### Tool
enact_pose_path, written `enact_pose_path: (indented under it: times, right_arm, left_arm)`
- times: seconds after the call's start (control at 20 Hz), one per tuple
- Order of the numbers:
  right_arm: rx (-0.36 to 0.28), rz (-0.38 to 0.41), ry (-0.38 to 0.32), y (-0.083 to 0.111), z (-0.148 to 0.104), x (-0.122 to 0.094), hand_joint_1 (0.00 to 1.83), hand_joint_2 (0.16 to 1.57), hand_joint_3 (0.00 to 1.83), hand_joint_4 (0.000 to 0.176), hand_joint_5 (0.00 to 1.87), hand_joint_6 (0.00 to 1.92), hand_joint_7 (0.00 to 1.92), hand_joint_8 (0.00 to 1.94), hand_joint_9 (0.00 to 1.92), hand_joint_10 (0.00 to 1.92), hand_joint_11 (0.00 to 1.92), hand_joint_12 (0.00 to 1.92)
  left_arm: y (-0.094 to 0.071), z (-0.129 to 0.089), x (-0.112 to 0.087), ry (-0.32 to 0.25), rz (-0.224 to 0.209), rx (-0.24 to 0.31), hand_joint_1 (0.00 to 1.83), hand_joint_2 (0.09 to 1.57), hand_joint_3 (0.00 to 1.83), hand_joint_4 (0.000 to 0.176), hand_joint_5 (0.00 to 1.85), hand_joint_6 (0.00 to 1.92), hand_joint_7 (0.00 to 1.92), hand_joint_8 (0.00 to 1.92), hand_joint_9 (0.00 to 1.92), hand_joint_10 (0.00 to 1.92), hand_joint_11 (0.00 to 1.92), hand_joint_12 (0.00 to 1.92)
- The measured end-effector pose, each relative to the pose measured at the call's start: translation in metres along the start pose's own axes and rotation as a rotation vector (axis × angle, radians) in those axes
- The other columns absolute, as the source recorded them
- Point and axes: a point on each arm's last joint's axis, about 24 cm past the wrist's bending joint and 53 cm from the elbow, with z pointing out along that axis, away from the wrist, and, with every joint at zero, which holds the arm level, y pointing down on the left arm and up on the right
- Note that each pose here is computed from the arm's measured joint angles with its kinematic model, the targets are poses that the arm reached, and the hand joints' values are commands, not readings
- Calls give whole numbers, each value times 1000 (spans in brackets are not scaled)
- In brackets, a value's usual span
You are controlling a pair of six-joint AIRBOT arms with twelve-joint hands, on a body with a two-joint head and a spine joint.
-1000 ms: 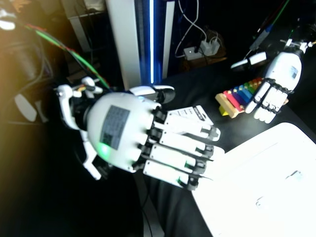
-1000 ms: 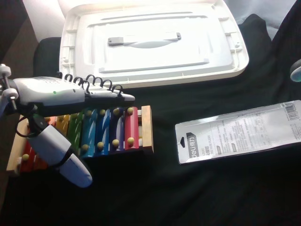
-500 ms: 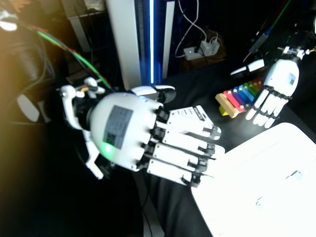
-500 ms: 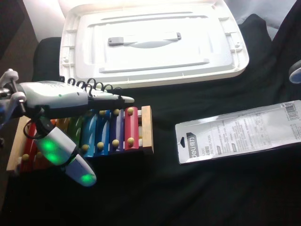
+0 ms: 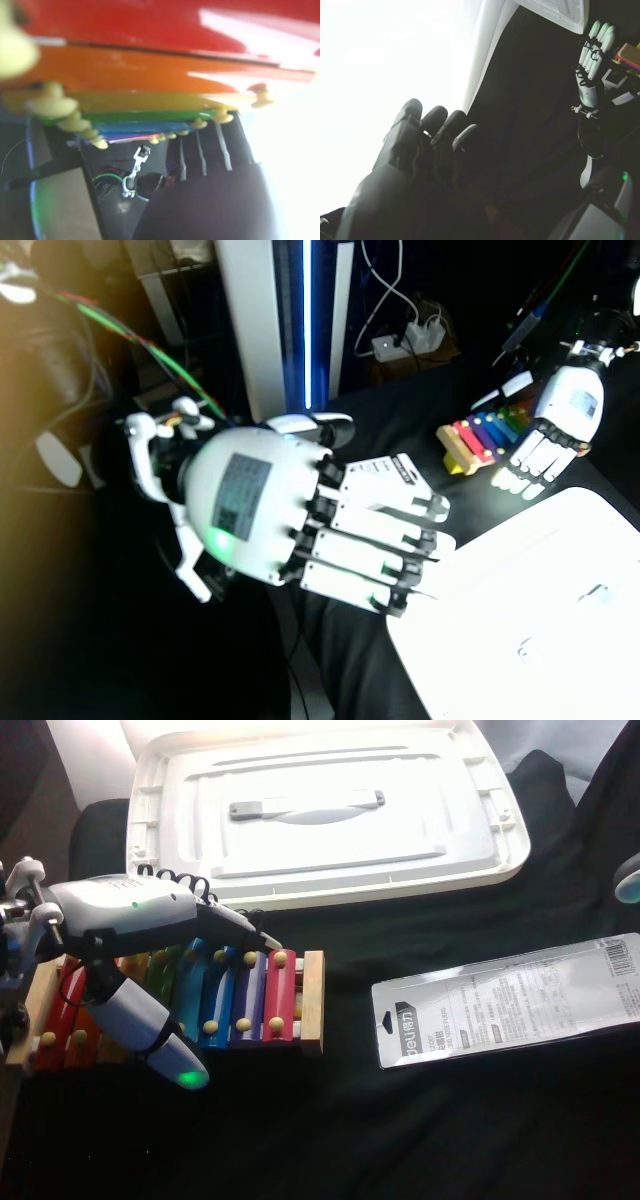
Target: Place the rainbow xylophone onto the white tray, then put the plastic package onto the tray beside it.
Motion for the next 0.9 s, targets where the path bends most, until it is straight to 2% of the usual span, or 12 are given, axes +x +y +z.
enact_pose_path:
  times: [0.05, 0.1, 0.2, 0.3, 0.35, 0.4, 0.45, 0.5, 0.65, 0.85, 0.9]
  right_arm:
    - [0, 0, 0, 0, 0, 0, 922, 343, 0, 0, 197, 1222, 185, 940, 0, 1190, 186, 59]
    - [0, 0, 0, 0, 0, 0, 908, 342, 0, 0, 197, 1217, 181, 944, 0, 1194, 191, 59]
    - [0, 1, 0, 0, 0, 1, 911, 343, 0, 0, 196, 1214, 182, 945, 0, 1195, 190, 58]
    - [0, 1, 1, 0, 0, 1, 910, 349, 0, 0, 213, 1159, 196, 902, 0, 1189, 191, 47]
    - [0, 1, 1, 0, 0, 1, 900, 341, 0, 0, 204, 1189, 197, 922, 0, 1210, 191, 45]
    - [0, 1, 1, 0, 0, 1, 900, 341, 0, 0, 204, 1189, 197, 922, 0, 1210, 191, 45]
    - [0, 1, 1, 0, 0, 1, 904, 339, 0, 0, 190, 1230, 196, 948, 0, 1199, 191, 44]
    - [0, 1, 2, 0, 0, 1, 921, 354, 6, 0, 200, 1235, 215, 957, 0, 1196, 194, 45]
    - [0, 1, 2, 0, 0, 1, 915, 368, 8, 0, 211, 1209, 230, 936, 0, 1135, 193, 42]
    - [-2, 7, 2, -1, 1, 3, 897, 339, 0, 0, 181, 1217, 221, 920, 0, 1032, 194, 42]
    - [-2, 7, 4, -1, 1, 4, 915, 347, 0, 0, 169, 1217, 212, 918, 0, 972, 179, 35]
  left_arm:
    - [0, 0, 0, -1, 0, 0, 1169, 1208, 1, 19, 761, 1229, 813, 1239, 932, 30, 704, 506]
    - [0, 0, -1, -2, -1, 0, 1158, 1224, 0, 29, 765, 1278, 777, 1338, 952, 15, 623, 681]
    - [-1, 0, -2, -7, 5, 3, 1154, 1229, 0, 29, 751, 1299, 775, 1344, 948, 9, 598, 741]
    - [-1, 0, -5, -20, -4, 4, 1158, 1222, 1, 22, 753, 1272, 787, 1351, 897, 0, 513, 786]
    - [-1, 0, -5, -22, -7, 6, 1128, 1196, 0, 0, 807, 1226, 678, 720, 879, 9, 496, 805]
    - [-1, 0, -5, -24, -11, 8, 1128, 1196, 0, 0, 807, 1226, 678, 720, 879, 9, 496, 805]
    - [-2, -1, -6, -28, -17, 12, 1173, 1084, 0, 0, 771, 232, 765, 218, 866, 5, 502, 757]
    - [-4, -3, -7, -30, -17, 18, 1167, 1076, 0, 0, 812, 95, 803, 111, 878, 7, 525, 743]
    - [-6, -5, -12, -40, -14, 26, 1115, 1055, 0, 0, 852, 26, 859, 43, 908, 13, 573, 675]
    - [-9, -9, -25, -63, 3, 30, 1175, 1047, 4, 0, 831, 3, 876, 20, 925, 14, 597, 634]
    - [-9, -10, -28, -70, 4, 31, 1156, 1038, 1, 0, 807, 0, 883, 11, 919, 7, 611, 548]
